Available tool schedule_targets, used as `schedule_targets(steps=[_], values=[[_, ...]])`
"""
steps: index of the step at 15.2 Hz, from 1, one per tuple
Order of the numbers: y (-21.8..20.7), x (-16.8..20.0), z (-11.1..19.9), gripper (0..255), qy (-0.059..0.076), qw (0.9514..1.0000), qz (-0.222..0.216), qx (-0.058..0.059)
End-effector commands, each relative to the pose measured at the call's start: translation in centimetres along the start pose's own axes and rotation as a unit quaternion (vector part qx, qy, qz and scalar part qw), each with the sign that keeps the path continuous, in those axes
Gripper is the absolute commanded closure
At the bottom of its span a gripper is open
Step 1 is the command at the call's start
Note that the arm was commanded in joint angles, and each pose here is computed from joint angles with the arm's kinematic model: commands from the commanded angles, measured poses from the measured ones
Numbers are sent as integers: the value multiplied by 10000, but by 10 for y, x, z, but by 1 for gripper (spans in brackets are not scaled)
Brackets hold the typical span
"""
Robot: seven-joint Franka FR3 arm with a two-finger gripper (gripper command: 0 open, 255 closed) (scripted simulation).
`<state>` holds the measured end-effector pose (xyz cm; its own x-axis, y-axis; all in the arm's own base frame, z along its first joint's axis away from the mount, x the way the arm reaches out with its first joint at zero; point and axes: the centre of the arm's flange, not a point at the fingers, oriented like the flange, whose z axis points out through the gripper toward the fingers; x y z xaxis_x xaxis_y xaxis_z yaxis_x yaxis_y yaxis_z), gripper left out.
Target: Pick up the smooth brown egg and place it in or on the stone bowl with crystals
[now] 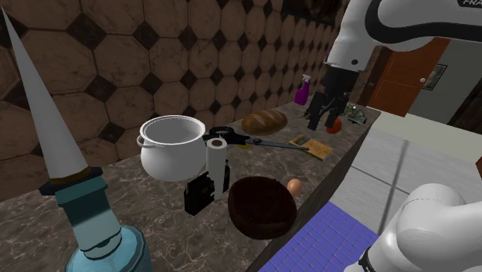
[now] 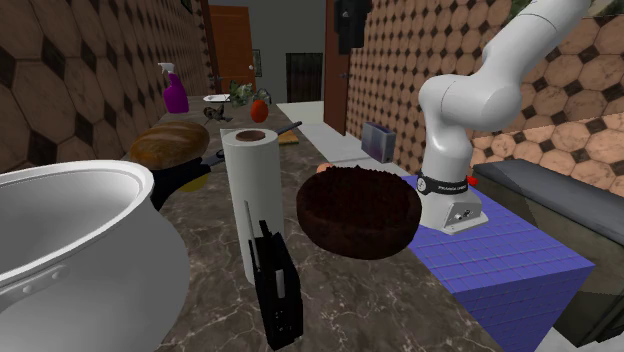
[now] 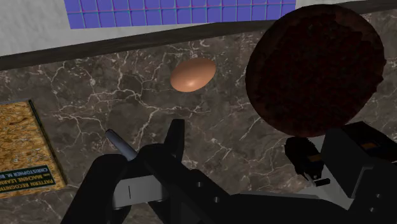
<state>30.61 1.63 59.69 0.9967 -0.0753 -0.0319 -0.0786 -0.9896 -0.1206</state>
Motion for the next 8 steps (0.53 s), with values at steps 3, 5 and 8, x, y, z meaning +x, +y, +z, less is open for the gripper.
schedule_targets(steps=[3,5,8], values=[[11,6,24,0,31,9995,291,77],[23,11,48,0,61,9982,581,153],[40,18,84,0,107,9944,1015,267]])
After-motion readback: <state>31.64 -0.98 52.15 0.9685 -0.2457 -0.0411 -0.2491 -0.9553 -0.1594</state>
